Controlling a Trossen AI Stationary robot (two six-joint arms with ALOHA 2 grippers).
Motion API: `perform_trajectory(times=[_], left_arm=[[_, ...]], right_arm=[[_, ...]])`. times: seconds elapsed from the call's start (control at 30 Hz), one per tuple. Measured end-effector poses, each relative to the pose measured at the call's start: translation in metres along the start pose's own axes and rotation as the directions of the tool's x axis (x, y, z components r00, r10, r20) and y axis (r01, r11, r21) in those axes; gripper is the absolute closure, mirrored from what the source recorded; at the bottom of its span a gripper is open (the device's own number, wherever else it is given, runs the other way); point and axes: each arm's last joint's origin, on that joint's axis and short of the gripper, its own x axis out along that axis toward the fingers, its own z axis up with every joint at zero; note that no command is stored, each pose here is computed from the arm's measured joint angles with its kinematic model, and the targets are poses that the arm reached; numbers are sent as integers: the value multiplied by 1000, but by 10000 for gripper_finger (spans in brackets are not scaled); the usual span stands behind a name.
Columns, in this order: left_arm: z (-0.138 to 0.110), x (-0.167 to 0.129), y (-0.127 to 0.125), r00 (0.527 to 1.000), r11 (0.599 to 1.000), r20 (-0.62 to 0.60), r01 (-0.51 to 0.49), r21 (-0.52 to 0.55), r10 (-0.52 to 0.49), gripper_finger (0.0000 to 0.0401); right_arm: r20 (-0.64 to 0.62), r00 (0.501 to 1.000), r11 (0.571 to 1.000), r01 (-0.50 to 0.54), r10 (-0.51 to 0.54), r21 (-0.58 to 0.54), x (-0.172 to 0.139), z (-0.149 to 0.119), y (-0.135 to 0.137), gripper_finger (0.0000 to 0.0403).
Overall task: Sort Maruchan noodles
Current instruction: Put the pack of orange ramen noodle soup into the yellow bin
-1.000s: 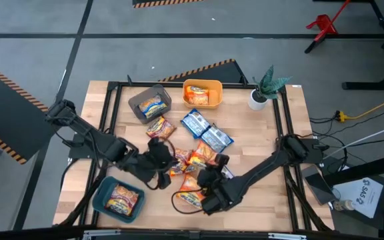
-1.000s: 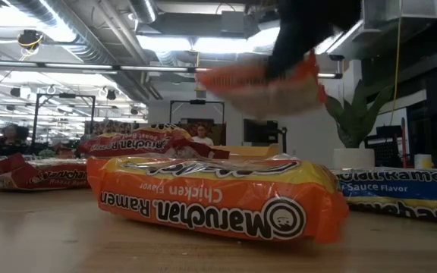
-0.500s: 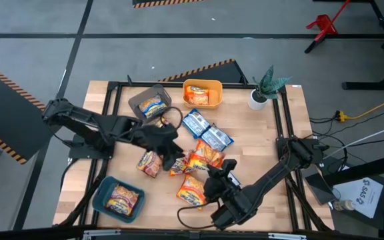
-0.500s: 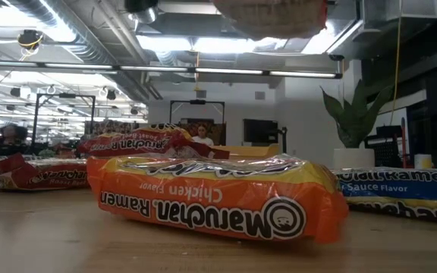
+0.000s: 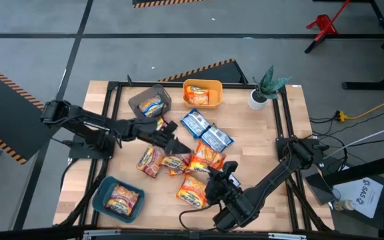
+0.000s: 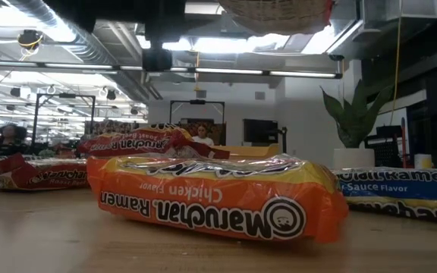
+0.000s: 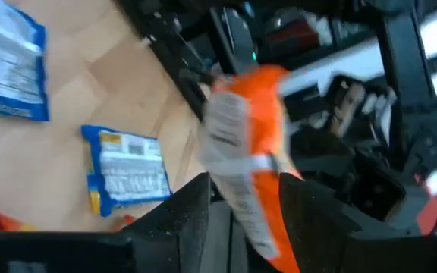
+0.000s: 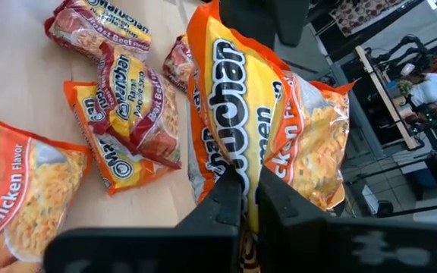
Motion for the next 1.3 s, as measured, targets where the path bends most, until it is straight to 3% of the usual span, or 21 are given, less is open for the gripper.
perform_trajectory(times=[0.6, 1.3], left_arm=[[-3, -3, 6, 998, 1000, 56, 26, 9, -27, 164], [-10, -1, 1, 996, 1000, 87, 25, -14, -24, 164]], right_arm=[[4, 1000, 1000, 0, 0, -17, 10, 7, -1, 403], [32, 999, 996, -34, 37, -88, 29, 24, -1, 403]])
